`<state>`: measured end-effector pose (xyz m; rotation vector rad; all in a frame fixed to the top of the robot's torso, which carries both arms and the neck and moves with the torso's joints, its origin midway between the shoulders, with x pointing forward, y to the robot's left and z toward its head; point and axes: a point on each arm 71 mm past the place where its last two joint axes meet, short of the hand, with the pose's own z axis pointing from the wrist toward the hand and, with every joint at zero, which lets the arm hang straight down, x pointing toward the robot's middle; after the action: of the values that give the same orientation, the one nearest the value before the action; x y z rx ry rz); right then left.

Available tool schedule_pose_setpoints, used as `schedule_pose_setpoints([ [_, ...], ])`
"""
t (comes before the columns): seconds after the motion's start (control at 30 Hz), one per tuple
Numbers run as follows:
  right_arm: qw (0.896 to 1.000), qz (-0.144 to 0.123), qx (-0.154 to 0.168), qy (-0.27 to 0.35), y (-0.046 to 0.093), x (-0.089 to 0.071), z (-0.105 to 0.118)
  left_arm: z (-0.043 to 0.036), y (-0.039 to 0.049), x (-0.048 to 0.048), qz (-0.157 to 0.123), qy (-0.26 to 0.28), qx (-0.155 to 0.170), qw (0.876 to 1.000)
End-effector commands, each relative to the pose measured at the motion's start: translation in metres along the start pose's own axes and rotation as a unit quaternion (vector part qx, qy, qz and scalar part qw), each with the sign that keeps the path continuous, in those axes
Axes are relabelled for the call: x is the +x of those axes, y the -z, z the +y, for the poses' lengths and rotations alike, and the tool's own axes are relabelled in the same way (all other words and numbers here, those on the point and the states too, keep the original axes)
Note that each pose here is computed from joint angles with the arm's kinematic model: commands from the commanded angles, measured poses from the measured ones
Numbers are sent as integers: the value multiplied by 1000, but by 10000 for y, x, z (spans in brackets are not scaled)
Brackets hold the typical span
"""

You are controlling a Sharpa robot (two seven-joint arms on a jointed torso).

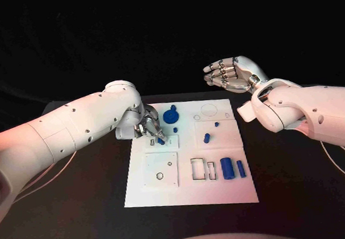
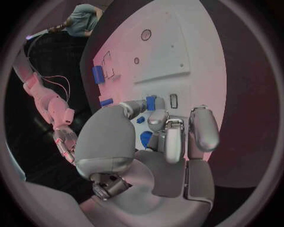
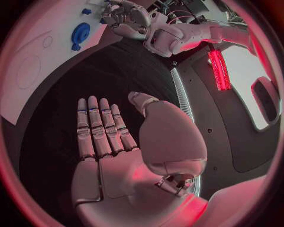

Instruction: Assemble the parts on the task board

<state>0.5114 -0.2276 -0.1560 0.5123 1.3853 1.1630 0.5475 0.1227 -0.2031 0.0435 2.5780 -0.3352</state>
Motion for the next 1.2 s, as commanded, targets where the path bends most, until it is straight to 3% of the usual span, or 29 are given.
schedule_pose_setpoints([
  [0.03, 1000, 8, -7, -1, 0, 14, 12, -17, -57, 84, 12, -12, -3, 1000],
  [1.2, 1000, 6, -6, -2, 8, 4, 10, 9, -103, 126, 9, -23, -14, 1000],
])
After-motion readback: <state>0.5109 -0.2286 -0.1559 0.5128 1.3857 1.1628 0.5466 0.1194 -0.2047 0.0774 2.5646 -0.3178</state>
